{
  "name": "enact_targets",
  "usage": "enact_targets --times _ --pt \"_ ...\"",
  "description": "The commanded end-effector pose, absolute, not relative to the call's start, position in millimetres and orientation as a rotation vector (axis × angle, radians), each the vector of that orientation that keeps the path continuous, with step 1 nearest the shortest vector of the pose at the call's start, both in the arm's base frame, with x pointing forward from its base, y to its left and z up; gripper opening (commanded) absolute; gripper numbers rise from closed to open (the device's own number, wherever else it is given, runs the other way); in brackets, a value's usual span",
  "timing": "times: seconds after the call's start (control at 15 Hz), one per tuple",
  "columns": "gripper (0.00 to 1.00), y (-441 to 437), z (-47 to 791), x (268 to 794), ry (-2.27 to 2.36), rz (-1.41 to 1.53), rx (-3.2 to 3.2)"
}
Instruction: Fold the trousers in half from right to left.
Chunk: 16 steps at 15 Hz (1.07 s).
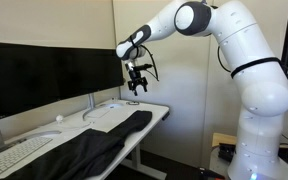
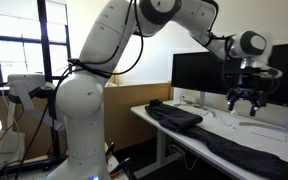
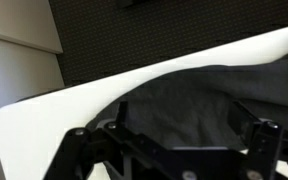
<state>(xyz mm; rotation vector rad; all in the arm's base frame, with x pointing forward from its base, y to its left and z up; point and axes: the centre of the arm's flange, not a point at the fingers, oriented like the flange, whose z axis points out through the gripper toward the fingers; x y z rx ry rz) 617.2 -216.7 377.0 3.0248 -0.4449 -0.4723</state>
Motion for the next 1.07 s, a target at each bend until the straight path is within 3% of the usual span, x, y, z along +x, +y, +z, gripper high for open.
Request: enact_targets --times 0.0,0.33,0.73,1.0 --pt "1.00 -293 347 579 -0.278 -0.530 3.026" --pt "1.00 -367 314 589 -0.053 -0.582 3.037" --pt "1.00 -385 278 629 -0.101 -0.231 3.060" --pt "1.00 -405 258 625 -0.104 -0.221 3.126"
